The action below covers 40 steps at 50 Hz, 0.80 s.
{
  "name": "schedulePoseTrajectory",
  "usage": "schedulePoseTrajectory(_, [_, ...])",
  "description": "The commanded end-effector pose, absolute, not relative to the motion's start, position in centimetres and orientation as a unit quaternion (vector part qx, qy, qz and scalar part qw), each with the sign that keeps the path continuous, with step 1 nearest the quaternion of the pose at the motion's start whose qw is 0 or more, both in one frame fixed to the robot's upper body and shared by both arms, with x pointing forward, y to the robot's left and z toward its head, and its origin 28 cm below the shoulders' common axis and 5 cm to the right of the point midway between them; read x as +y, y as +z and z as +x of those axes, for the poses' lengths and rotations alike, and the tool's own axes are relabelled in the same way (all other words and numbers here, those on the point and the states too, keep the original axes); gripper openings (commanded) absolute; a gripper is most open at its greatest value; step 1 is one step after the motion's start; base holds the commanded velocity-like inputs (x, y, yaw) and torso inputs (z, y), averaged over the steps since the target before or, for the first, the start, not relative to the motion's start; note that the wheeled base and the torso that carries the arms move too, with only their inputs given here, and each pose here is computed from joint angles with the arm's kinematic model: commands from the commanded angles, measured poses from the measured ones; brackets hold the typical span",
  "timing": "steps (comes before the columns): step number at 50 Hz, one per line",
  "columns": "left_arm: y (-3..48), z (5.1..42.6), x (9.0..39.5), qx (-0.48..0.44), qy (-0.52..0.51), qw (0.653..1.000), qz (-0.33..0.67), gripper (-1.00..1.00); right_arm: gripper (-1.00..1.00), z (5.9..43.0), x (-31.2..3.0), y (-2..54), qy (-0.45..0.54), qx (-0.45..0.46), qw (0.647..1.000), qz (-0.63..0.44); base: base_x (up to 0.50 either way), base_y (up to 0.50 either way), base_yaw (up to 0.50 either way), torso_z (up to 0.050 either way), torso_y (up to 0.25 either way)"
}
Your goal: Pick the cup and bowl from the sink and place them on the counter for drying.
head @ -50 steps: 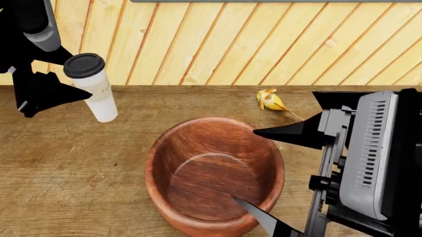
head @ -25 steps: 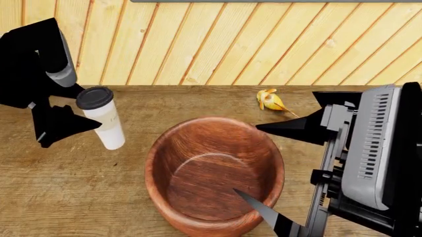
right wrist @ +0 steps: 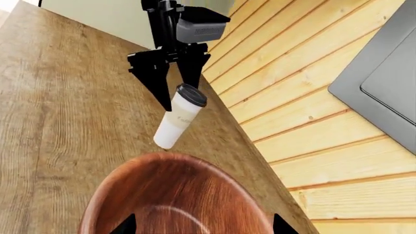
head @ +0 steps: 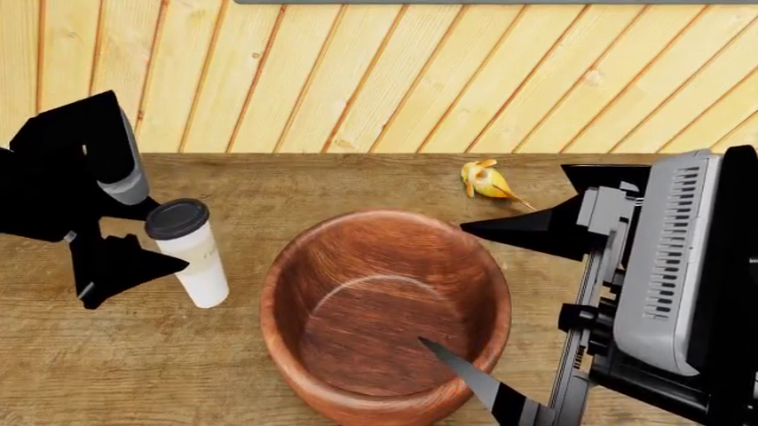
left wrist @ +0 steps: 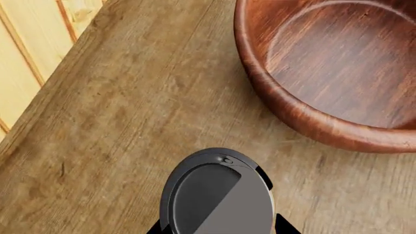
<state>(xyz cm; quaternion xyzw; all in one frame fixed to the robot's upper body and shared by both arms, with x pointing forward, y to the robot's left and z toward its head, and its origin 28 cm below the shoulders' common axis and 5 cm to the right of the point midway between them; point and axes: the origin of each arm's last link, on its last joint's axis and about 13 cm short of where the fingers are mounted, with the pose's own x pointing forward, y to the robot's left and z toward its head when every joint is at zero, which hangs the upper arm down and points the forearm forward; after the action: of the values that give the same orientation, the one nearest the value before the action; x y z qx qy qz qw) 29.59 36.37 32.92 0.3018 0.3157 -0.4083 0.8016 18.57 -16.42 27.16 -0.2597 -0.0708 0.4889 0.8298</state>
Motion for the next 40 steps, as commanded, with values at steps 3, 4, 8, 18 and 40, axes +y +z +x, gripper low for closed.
schedulePoseTrajectory(3, [31.6,29.0,36.4,0.327,-0.411,0.8,0.288,-1.0,1.0,18.5,-16.4,27.5,0.489,-0.076,0.83,-0.255,0.0,0.0,0.0,0.0,0.003])
schedulePoseTrajectory(4, [31.4,29.0,36.3,0.33,-0.413,0.799,0.287,-1.0,1.0,18.4,-16.4,27.5,0.489,-0.076,0.83,-0.256,0.0,0.0,0.0,0.0,0.0])
schedulePoseTrajectory(8, [31.1,29.1,36.4,0.332,-0.414,0.799,0.284,-1.0,1.0,18.4,-16.4,27.5,0.488,-0.076,0.831,-0.256,0.0,0.0,0.0,0.0,0.0])
schedulePoseTrajectory(18, [30.3,28.5,36.3,0.35,-0.416,0.792,0.278,-1.0,1.0,18.5,-16.4,27.6,0.489,-0.078,0.83,-0.256,0.0,0.0,0.0,0.0,0.0])
schedulePoseTrajectory(40, [29.5,28.3,36.5,0.392,-0.423,0.764,0.289,-1.0,1.0,18.2,-16.5,27.0,0.485,-0.076,0.835,-0.249,0.0,0.0,0.0,0.0,0.0])
